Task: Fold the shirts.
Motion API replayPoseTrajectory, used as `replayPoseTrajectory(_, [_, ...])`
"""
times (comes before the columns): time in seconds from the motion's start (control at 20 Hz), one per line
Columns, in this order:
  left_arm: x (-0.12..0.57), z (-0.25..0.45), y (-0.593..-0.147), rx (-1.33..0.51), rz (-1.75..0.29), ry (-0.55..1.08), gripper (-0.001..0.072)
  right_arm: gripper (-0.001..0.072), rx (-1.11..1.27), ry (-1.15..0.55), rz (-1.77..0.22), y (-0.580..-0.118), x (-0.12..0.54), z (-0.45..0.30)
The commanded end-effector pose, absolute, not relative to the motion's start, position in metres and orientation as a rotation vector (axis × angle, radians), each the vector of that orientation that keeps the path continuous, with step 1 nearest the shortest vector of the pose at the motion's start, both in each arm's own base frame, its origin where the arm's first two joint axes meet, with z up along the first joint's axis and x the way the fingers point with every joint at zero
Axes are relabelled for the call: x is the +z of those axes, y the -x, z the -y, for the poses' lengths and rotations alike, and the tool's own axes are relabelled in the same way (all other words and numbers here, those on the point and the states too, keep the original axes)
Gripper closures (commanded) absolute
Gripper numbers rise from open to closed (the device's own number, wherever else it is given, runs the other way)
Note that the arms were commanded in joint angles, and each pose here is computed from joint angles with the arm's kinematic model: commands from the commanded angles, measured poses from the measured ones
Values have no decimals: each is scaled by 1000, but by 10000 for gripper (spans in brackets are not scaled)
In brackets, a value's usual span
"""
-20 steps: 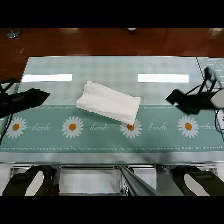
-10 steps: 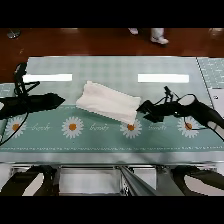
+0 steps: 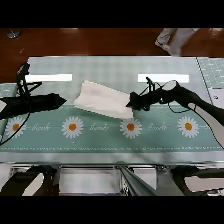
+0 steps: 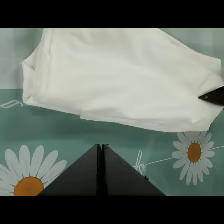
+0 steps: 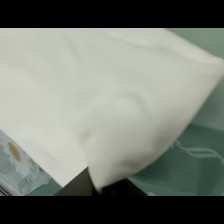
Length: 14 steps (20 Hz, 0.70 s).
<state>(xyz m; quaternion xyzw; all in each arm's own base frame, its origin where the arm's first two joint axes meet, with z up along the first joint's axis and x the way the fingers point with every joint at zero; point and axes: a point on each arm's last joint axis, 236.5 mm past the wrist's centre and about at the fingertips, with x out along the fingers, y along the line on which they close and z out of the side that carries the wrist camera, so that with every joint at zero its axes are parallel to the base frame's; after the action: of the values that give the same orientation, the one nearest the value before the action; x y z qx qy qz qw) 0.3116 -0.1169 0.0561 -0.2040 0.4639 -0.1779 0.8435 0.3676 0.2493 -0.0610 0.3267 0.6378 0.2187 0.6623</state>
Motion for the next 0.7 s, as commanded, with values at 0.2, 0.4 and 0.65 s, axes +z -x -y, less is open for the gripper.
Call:
replayPoseTrajectory(0.2, [56, 117, -312, -376, -980, 430, 686, 684, 572, -474, -1171, -453, 81, -246])
replayPoseTrajectory(0.4, [56, 117, -311, -376, -982, 430, 686, 683, 519, -366, -1063, -470, 153, -215])
replayPoseTrajectory(0.65, [55, 117, -311, -377, -984, 430, 686, 683, 393, -406, -952, -476, 221, -141])
